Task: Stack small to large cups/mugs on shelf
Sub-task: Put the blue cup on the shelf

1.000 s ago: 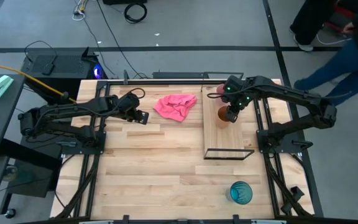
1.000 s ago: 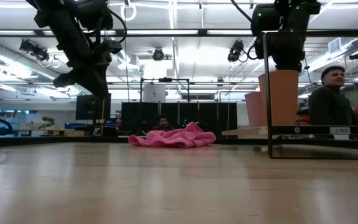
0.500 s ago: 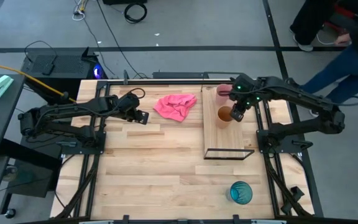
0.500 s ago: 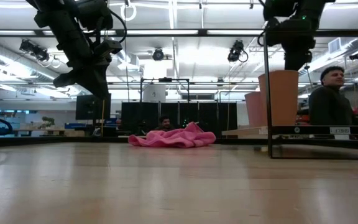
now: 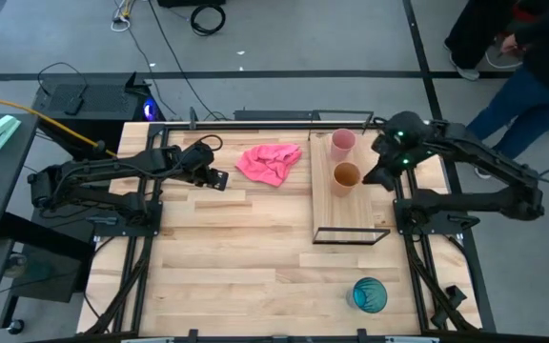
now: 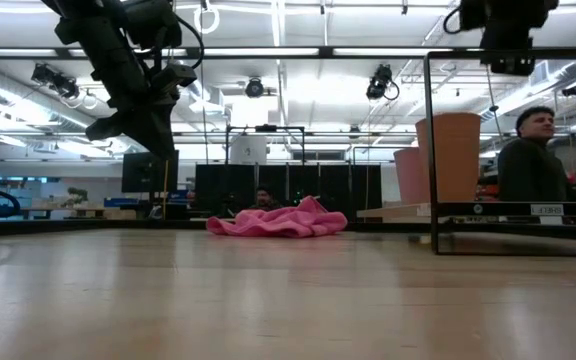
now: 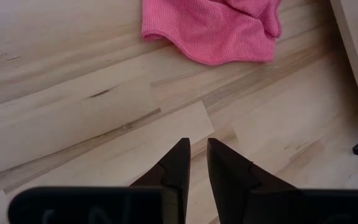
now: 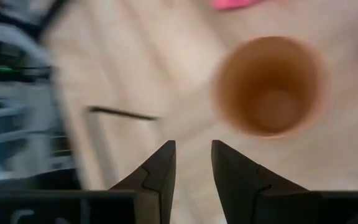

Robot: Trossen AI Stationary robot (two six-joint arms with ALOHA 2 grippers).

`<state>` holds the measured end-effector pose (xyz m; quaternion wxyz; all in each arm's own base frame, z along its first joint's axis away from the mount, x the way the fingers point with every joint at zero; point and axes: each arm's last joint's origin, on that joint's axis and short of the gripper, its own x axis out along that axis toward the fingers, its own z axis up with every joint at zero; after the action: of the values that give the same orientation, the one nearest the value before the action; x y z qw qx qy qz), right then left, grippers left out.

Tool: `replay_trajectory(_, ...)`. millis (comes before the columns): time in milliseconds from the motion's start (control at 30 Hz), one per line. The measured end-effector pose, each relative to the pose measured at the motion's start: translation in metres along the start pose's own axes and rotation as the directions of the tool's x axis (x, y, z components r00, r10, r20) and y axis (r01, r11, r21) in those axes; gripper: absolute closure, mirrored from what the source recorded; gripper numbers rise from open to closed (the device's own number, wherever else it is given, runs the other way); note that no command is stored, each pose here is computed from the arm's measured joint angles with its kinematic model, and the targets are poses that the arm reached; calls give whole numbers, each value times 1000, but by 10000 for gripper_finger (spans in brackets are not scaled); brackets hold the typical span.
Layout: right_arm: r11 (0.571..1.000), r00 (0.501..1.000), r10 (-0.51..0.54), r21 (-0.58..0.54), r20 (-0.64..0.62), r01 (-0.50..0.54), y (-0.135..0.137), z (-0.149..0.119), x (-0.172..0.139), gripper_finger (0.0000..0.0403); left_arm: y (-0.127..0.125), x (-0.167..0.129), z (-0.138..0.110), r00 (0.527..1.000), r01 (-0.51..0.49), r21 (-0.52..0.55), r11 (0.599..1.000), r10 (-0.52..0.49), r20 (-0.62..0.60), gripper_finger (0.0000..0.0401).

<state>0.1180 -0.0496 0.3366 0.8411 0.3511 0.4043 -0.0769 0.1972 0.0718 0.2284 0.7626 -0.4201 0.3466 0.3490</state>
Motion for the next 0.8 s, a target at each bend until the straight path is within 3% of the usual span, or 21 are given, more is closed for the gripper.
replay_trajectory(133,981,981,192,-15,39,-192,9,-5,-11,293,0,0,0,1000,0,0,1000,0,1,337)
replay_trajectory(267,935,934,354,-46,40,-353,18,-9,-20,293,0,0,0,1000,1,0,1000,-1,1,342)
replay_trajectory(400,908,909,418,-33,-5,-417,26,-18,-24,293,0,0,0,1000,0,0,1000,0,1,348)
replay_trajectory(567,872,870,489,66,-60,-485,38,-29,-30,293,0,0,0,1000,1,0,1000,-1,1,346)
replay_trajectory(667,831,831,555,59,-24,-553,49,-28,-37,293,0,0,0,1000,0,0,1000,0,1,343)
replay_trajectory(800,738,731,674,-73,102,-671,69,-18,-50,293,0,0,0,1000,0,1,1000,0,1,343)
